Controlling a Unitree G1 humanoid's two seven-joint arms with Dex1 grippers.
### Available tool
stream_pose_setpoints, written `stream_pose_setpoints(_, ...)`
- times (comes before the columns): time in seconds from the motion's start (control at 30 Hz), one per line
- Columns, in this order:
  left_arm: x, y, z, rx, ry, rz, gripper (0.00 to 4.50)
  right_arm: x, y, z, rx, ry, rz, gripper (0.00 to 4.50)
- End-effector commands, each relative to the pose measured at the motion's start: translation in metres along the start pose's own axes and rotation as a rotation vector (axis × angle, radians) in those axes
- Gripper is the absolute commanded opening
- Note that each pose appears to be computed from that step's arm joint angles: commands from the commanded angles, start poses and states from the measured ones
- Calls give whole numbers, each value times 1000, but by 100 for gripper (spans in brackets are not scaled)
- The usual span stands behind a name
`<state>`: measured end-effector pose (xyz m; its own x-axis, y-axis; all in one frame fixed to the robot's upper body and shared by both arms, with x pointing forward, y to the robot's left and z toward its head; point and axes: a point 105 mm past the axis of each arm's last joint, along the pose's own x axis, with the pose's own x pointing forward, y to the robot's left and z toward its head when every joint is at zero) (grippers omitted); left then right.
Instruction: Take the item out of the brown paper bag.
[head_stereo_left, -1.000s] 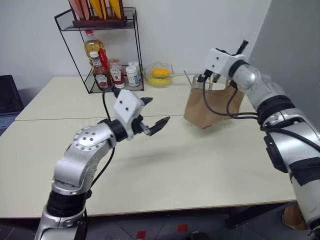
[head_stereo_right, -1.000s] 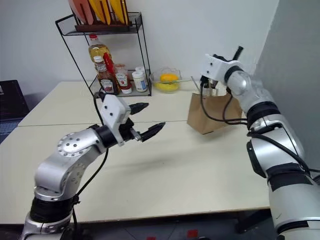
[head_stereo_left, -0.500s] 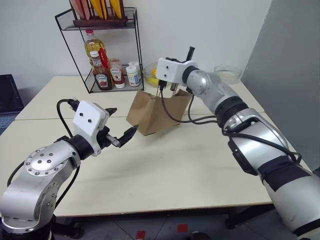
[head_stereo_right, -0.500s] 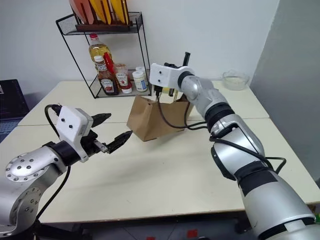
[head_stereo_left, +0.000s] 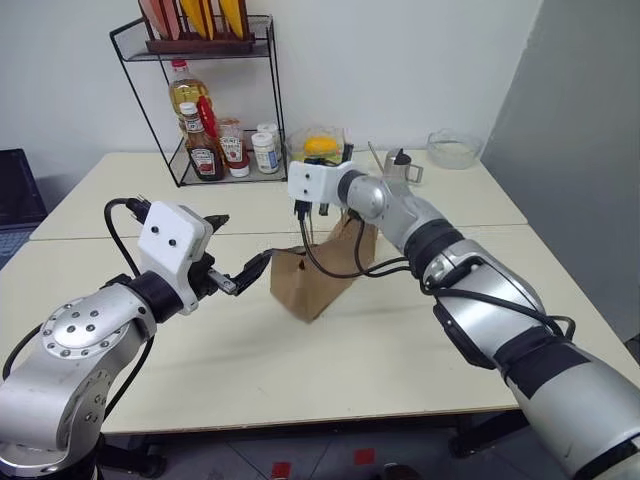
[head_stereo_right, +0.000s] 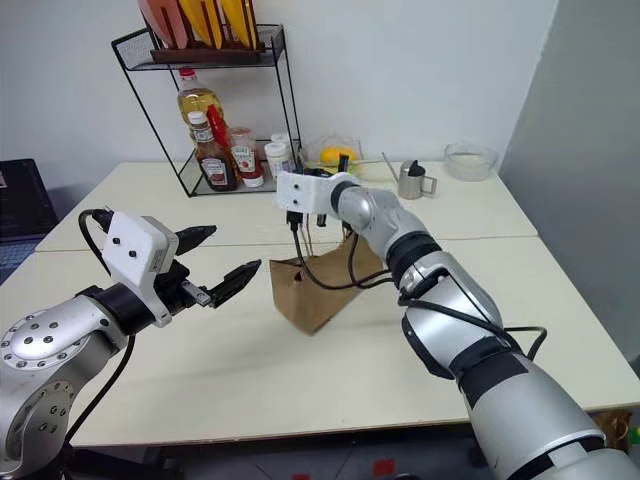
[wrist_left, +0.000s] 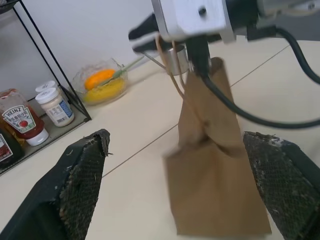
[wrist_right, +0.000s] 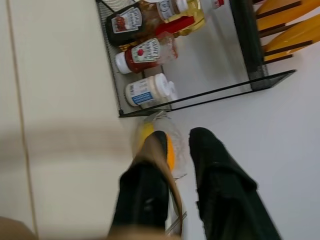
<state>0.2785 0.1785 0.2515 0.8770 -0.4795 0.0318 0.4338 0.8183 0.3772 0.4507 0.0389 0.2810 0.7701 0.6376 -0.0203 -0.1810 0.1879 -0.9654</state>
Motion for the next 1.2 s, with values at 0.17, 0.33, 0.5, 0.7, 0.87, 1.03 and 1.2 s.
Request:
stream_pose_setpoints(0.17, 2, -4, 9, 33, -28, -38, 450, -11, -29, 4, 17, -71, -52, 385)
stream_pose_setpoints(0.33, 5, -3, 10, 36, -32, -51, 450, -24, -36, -11, -16, -82, -33, 449)
stream_pose_setpoints(0.5, 8, -5, 11, 41, -41, -66, 450, -35, -39, -12, -22, -140, -6, 449)
stream_pose_setpoints(0.7, 9, -3, 14, 52, -45, -73, 450, -43, -33, -11, 47, -204, 66, 449)
stream_pose_setpoints(0.87, 11, -3, 15, 57, -49, -75, 450, -43, -30, -3, 132, -240, 105, 449)
stream_pose_setpoints(1.03, 10, -2, 14, 63, -45, -63, 450, -47, -32, -10, 107, -209, 138, 449)
stream_pose_setpoints(1.2, 10, -2, 12, 66, -38, -59, 450, -48, -34, -14, 112, -192, 157, 284)
